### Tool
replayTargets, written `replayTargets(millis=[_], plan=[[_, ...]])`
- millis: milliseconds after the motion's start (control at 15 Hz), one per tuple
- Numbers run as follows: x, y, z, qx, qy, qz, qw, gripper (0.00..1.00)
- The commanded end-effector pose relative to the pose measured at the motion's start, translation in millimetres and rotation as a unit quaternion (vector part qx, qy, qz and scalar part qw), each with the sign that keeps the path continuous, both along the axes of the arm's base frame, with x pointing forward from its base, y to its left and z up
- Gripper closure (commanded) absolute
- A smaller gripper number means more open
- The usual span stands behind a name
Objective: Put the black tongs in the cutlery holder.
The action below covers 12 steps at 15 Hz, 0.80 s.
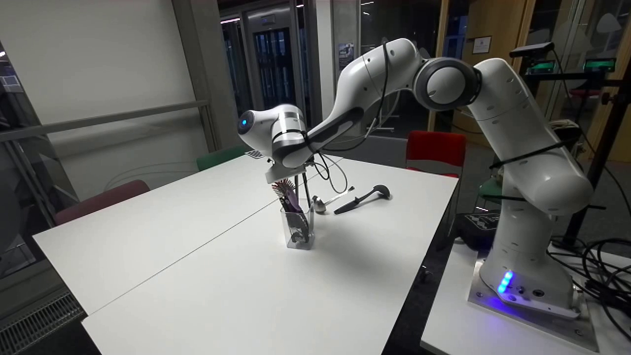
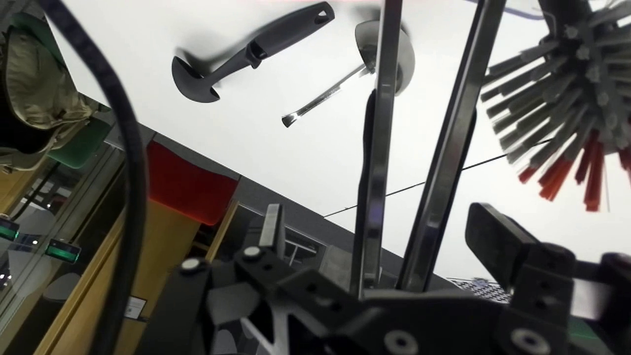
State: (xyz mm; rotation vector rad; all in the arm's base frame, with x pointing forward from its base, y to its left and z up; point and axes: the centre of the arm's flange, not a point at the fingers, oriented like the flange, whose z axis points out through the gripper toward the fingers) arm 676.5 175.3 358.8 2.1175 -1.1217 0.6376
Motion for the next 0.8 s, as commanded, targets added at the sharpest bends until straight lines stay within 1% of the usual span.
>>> replayTargets(millis=[0, 200, 467, 600, 667, 733], plan=[[-6.6, -6.8, 15.6, 0.001, -0.001, 0.003, 1.0000, 0.00], [-12.4, -5.3, 48.7, -0.006, -0.032, 0.008, 0.9994, 0.00], [-18.0, -8.2, 103.6, -0.022, -0.084, 0.012, 0.9962, 0.00], [-21.4, -21.2, 128.6, -0.021, -0.105, 0.000, 0.9943, 0.00], [-22.6, -31.2, 137.6, -0.019, -0.113, -0.014, 0.9934, 0.00], [-25.5, -44.4, 147.4, 0.011, -0.116, -0.042, 0.9923, 0.00]])
